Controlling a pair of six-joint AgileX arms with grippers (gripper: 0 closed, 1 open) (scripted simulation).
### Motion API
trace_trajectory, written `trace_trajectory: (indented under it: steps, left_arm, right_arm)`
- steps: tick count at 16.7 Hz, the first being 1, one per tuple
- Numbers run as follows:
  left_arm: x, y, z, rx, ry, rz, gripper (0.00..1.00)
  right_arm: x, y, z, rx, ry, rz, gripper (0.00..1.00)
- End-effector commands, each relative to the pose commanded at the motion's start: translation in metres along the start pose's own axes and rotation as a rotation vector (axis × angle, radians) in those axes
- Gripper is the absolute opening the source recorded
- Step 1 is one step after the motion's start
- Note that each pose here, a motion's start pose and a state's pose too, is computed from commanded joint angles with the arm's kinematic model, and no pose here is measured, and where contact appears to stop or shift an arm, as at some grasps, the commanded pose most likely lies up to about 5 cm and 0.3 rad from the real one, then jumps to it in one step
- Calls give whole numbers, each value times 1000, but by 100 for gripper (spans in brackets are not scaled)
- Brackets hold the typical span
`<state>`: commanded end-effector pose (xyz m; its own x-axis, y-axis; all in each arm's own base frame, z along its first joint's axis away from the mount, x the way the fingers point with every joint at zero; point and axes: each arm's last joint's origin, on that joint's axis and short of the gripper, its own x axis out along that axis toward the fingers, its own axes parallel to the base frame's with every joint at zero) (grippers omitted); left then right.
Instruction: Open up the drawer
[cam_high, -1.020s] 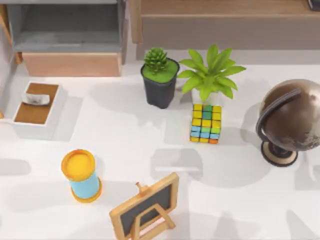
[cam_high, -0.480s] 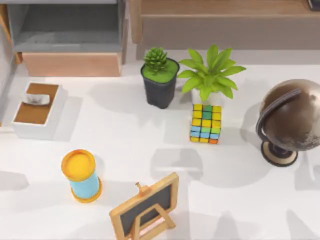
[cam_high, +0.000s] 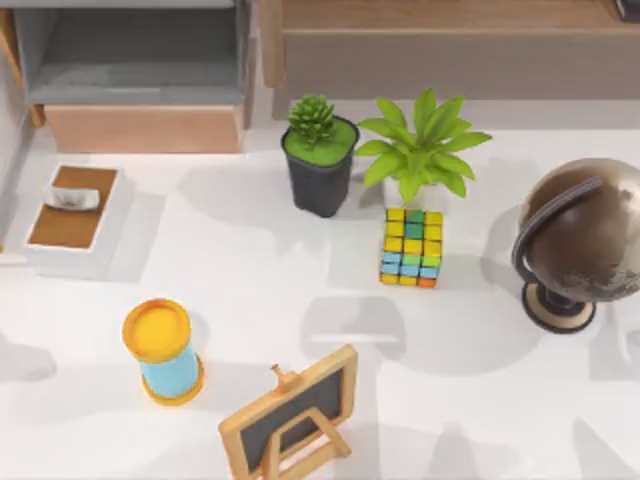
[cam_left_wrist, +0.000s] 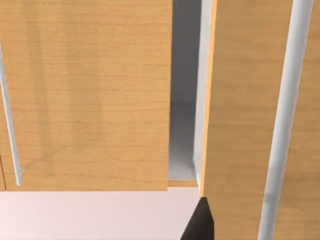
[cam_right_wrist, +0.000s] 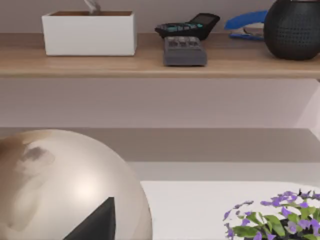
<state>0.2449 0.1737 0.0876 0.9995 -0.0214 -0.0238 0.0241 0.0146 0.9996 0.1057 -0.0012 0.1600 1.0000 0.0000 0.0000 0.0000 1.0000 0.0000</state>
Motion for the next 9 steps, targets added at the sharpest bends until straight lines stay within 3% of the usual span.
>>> trace_trajectory:
  steps: [3, 9]
  left_arm:
    - [0, 0, 0, 0, 0, 0, 98]
    - [0, 0, 0, 0, 0, 0, 100]
  right_arm:
    - [0, 0, 0, 0, 0, 0, 100]
    - [0, 0, 0, 0, 0, 0, 100]
